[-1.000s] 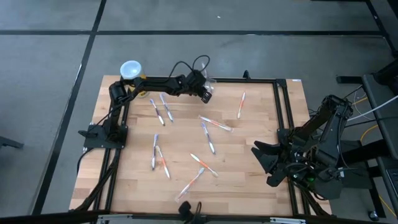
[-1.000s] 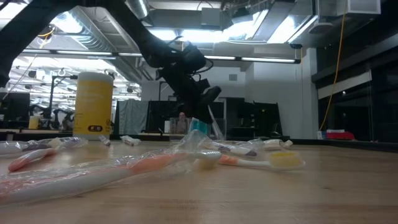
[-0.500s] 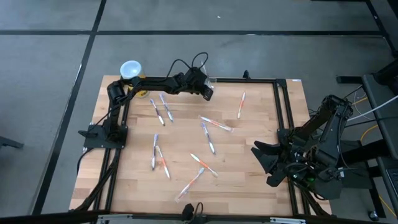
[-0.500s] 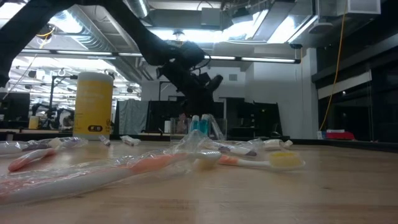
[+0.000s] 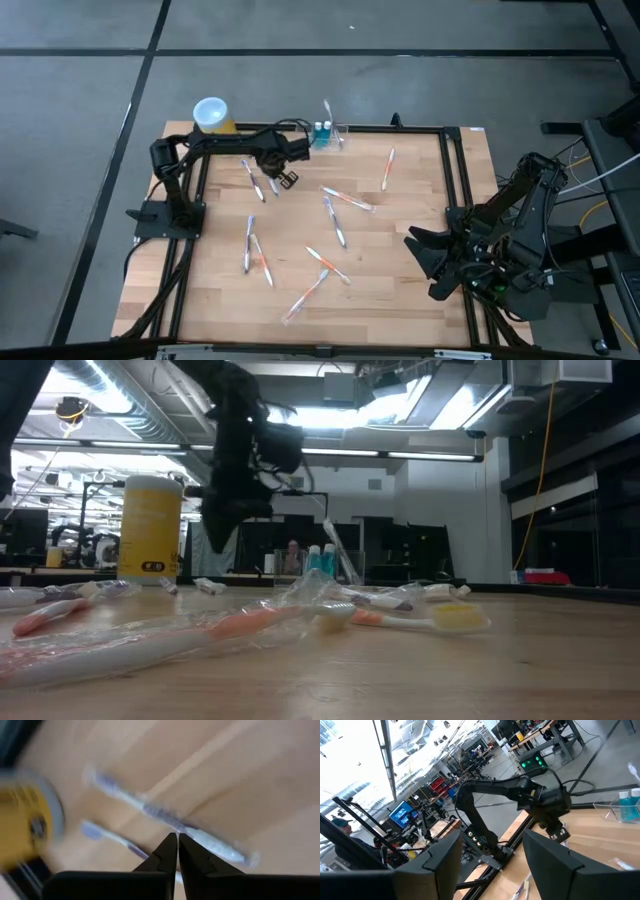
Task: Pick & Place toothbrushing station
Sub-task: Put the purple toothbrush into the right section of the transparent organizer
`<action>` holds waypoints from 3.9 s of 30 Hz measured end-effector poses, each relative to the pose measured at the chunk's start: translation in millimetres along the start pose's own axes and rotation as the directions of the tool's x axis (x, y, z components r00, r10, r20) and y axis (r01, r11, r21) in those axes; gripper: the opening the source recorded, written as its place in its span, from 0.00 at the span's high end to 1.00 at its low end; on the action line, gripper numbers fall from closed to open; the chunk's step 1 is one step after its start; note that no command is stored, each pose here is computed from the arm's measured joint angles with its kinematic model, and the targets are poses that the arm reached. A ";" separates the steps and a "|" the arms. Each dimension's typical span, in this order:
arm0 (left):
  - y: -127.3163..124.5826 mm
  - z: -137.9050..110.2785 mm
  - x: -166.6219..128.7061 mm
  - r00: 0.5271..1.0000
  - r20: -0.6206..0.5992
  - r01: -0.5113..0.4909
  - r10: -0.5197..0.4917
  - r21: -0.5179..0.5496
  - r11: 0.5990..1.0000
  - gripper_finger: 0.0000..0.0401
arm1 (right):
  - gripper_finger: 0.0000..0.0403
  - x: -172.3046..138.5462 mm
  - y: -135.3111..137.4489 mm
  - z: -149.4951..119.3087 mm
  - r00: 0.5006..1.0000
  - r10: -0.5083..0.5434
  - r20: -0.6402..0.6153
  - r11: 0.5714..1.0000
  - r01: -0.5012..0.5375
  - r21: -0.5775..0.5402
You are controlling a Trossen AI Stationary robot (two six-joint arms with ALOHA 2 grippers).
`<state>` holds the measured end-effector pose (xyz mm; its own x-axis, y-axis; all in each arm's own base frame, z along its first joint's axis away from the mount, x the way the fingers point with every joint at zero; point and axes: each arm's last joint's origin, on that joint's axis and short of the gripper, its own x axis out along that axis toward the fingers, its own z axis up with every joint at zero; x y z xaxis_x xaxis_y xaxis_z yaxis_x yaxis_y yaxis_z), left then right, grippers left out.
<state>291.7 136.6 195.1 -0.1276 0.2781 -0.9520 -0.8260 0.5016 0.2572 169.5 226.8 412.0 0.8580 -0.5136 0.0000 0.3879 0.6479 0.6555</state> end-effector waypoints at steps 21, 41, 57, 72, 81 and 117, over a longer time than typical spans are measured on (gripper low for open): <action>65.4 -1.5 49.5 0.977 0.172 0.211 -0.128 -0.667 0.715 0.67 | 0.47 2.6 3.5 3.7 1.000 -0.007 0.006 1.000 0.007 0.011; 53.8 10.7 86.7 0.982 0.180 0.166 -0.062 -0.655 0.737 0.95 | 0.47 2.6 5.2 5.6 1.000 -0.007 0.006 0.999 0.007 0.045; 47.3 53.9 -37.4 0.354 0.908 0.763 -0.225 -0.141 0.631 1.00 | 0.47 6.3 4.9 6.2 1.000 -0.017 0.015 0.999 0.016 0.047; 40.3 76.3 -10.2 0.282 0.959 0.702 -0.015 -0.195 0.685 1.00 | 0.47 8.6 4.6 7.0 1.000 -0.023 0.020 0.998 0.022 0.058; 4.9 108.5 -40.9 0.133 0.983 0.673 -0.127 0.005 0.740 1.00 | 0.47 10.3 4.5 7.4 0.999 -0.028 0.024 0.998 0.026 0.063; -50.7 142.4 9.9 0.499 0.832 0.325 -0.242 0.080 0.942 1.00 | 0.47 10.3 4.8 7.8 0.999 -0.028 0.024 0.998 0.026 0.062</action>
<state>410.5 230.6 196.2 0.5933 0.6986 -0.3999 -0.7762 0.6282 -0.0540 177.6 220.3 421.1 0.8386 -0.5447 0.0000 0.3887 0.5985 0.7005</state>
